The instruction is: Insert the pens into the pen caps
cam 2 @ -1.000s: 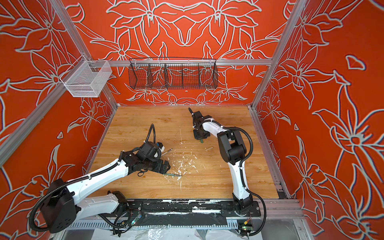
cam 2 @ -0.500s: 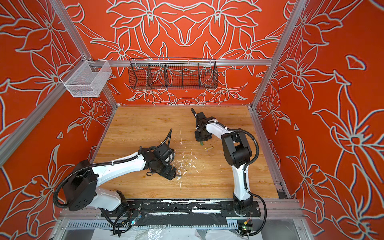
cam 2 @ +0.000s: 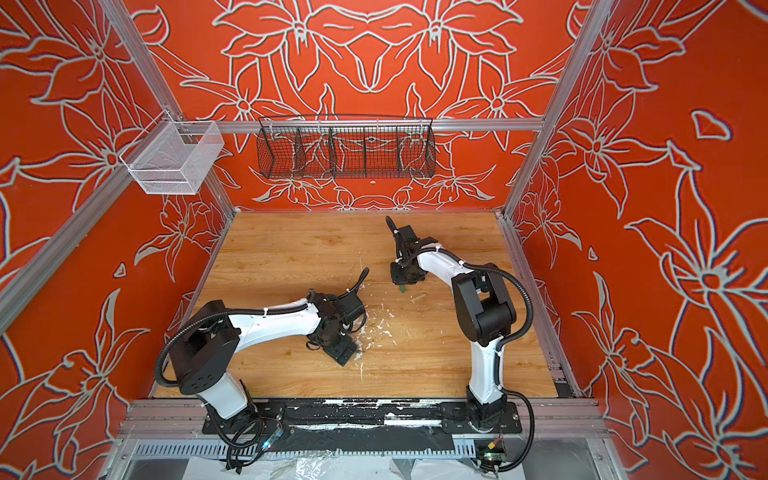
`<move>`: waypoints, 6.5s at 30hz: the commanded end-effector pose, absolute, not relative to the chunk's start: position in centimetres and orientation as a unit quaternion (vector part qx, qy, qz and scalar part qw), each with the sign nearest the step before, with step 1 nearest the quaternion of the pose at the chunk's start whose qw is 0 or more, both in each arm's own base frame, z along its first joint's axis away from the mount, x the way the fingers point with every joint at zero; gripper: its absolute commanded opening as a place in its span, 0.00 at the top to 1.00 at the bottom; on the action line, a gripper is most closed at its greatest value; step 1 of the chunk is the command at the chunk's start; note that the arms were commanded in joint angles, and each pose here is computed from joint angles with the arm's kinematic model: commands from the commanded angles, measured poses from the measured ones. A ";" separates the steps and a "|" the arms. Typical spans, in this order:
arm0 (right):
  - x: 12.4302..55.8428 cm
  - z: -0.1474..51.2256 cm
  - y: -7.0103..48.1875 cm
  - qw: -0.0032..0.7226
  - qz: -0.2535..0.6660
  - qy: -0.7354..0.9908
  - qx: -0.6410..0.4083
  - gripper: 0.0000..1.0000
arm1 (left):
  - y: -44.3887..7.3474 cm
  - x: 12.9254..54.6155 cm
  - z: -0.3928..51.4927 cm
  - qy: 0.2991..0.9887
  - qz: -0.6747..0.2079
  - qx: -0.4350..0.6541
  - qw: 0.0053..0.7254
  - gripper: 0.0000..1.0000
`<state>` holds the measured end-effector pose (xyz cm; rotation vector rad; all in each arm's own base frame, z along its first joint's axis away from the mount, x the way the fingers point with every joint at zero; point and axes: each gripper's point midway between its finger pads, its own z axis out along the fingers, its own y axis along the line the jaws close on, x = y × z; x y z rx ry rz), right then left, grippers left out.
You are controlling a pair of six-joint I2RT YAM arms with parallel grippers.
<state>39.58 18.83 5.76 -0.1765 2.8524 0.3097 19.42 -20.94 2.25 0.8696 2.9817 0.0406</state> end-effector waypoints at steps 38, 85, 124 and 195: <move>36.8 6.8 17.9 0.151 0.137 0.979 -0.022 0.82 | -24.0 20.1 1.3 0.967 -0.036 0.250 0.025 0.23; 38.4 1.9 18.1 0.073 0.008 0.991 -0.110 0.74 | -21.8 18.2 2.5 0.973 -0.102 0.207 0.000 0.27; 38.3 5.0 19.0 0.101 0.017 0.988 -0.114 0.85 | -21.5 17.6 2.3 0.975 -0.096 0.200 -0.003 0.29; 36.1 14.1 20.0 0.240 0.200 0.949 -0.048 0.85 | -25.1 21.3 6.2 0.956 -0.083 0.258 0.110 1.00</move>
